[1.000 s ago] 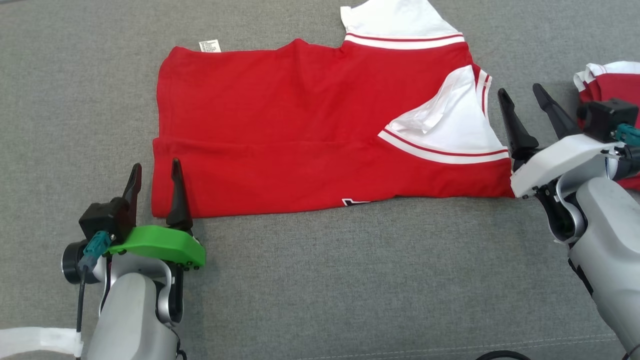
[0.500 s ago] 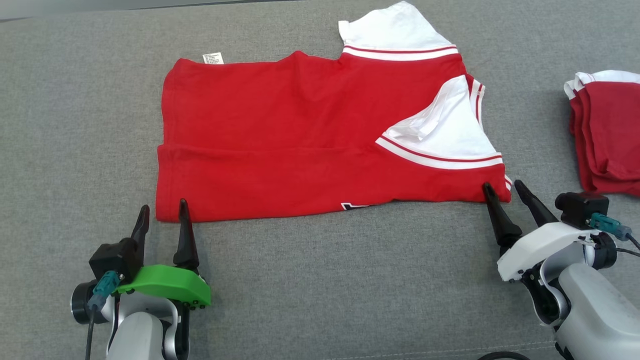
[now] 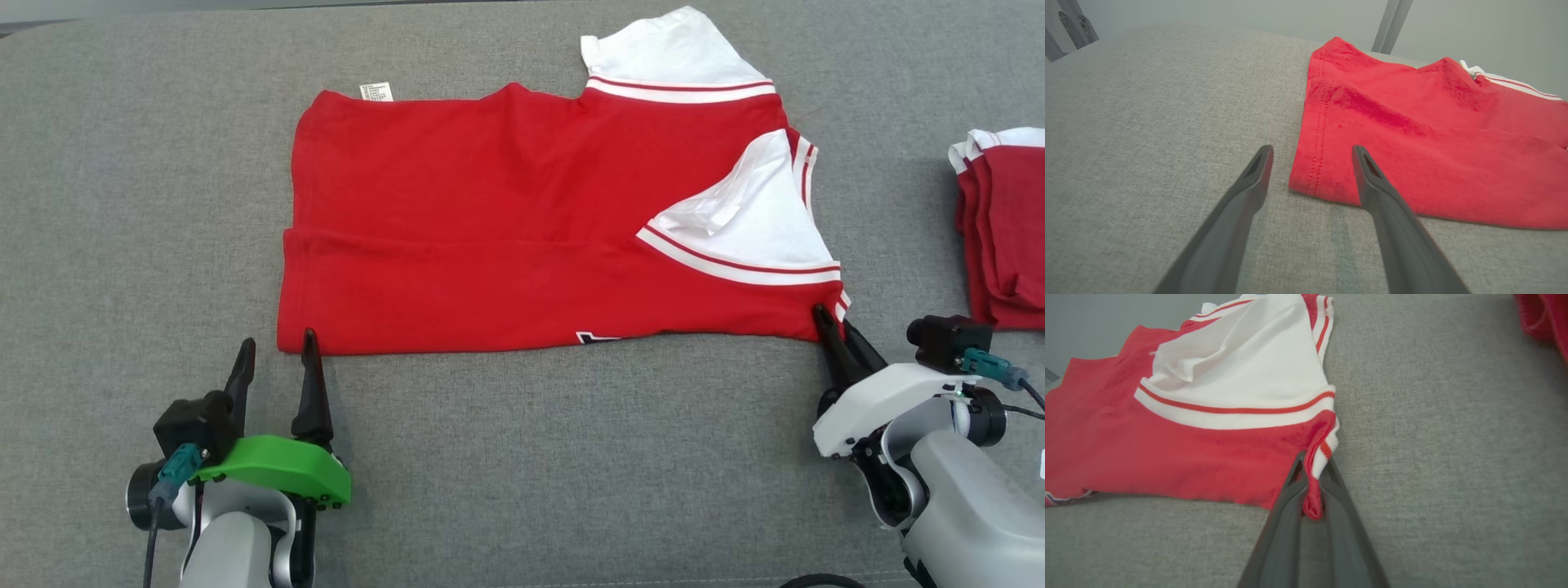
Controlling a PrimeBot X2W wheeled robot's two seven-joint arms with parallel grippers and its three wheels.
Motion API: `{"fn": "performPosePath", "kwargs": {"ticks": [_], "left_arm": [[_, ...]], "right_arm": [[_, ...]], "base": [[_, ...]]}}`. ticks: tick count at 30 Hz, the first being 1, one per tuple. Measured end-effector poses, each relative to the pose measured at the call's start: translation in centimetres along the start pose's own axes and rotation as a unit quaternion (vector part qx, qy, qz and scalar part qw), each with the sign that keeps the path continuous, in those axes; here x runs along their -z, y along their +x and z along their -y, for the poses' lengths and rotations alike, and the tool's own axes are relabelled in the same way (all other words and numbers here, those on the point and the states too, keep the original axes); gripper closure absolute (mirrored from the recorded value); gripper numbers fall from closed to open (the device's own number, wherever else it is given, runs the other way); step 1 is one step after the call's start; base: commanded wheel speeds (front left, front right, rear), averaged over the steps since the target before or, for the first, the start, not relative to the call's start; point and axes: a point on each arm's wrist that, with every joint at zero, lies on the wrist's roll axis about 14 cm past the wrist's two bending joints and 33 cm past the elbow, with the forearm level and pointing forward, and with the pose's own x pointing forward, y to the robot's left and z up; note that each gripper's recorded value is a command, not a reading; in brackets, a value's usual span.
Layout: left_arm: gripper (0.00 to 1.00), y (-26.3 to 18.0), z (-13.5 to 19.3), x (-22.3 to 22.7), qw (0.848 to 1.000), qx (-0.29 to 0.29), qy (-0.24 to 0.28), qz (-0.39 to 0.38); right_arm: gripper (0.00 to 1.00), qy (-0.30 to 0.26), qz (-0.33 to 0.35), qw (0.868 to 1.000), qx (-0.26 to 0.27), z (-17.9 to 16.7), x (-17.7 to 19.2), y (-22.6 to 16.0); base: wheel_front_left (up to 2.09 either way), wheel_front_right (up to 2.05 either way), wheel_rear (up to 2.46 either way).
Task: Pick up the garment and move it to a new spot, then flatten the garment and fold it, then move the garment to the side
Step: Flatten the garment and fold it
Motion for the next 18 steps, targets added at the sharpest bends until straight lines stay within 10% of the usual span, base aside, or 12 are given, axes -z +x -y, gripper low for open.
{"fn": "performPosePath", "kwargs": {"ticks": [18], "left_arm": [[0.00, 2.6, -0.5, 2.8, 0.998, 0.000, -0.050, -0.048]], "right_arm": [[1.00, -0.006, 0.033, 0.999, -0.011, 0.2, -2.1, 0.5]], "base": [[0.00, 0.00, 0.00]]}}
